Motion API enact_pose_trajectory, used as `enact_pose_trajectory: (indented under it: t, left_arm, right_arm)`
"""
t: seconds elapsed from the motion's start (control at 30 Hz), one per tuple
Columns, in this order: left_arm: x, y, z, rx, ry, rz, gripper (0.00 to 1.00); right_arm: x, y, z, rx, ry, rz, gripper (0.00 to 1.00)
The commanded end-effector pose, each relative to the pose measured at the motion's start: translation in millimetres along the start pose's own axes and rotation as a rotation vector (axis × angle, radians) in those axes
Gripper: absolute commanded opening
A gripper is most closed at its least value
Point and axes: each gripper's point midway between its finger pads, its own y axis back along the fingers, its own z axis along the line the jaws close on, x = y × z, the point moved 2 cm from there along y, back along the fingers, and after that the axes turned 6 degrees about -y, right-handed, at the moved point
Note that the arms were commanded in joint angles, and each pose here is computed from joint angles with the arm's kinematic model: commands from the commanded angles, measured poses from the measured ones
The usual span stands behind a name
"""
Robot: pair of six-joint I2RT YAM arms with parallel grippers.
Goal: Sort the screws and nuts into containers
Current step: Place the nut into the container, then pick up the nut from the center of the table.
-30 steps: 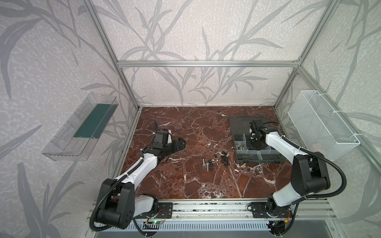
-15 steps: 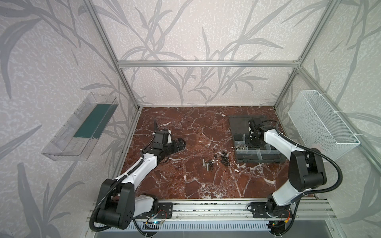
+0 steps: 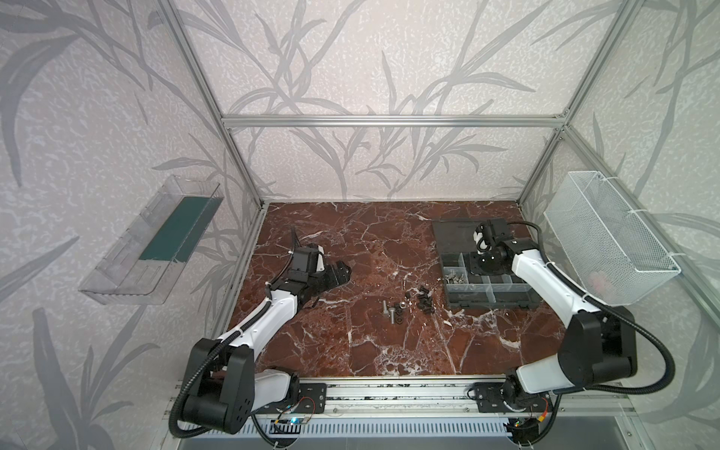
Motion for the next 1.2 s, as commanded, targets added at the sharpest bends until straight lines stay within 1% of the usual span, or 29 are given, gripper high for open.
enact_pose_trajectory:
  t: [0.0,0.13,0.2,0.3,0.4,0.53,0.67,0.73,0.87,1.0,1.17]
  left_arm:
    - [-8,5,-4,0.006,-0.005,-0.023,0.99]
    - [-8,4,-4,0.007,-0.003,-0.021,0.99]
    - [-8,4,-4,0.007,-0.002,-0.02,0.99]
    - [-8,3,-4,0.008,0.0,-0.019,0.99]
    - [-7,1,-3,0.012,0.006,-0.017,0.99]
    - [-6,1,-4,0.019,0.01,-0.014,0.99]
    - [-6,1,-2,0.005,0.011,-0.016,0.99]
    - [-5,0,1,-0.006,0.013,-0.013,0.99]
    - [-4,1,1,-0.005,0.012,-0.013,0.99]
    - [-3,1,1,-0.005,0.006,-0.012,0.99]
    - [-1,0,2,-0.004,0.005,-0.007,0.99]
  right_arm:
    - [6,23,27,-0.182,0.044,-0.032,0.63]
    - [23,37,57,-0.353,0.091,-0.05,0.64]
    - [34,41,73,-0.409,0.128,-0.039,0.64]
    - [53,40,98,-0.47,0.179,-0.007,0.64]
    - [70,34,123,-0.498,0.216,0.024,0.64]
    - [86,16,143,-0.456,0.228,0.055,0.64]
    - [90,1,152,-0.385,0.158,0.108,0.63]
    - [93,-5,161,-0.359,0.147,0.115,0.63]
    - [99,-15,175,-0.306,0.183,0.126,0.63]
    - [109,-29,186,-0.276,0.247,0.159,0.62]
    - [119,-44,190,-0.236,0.316,0.196,0.59]
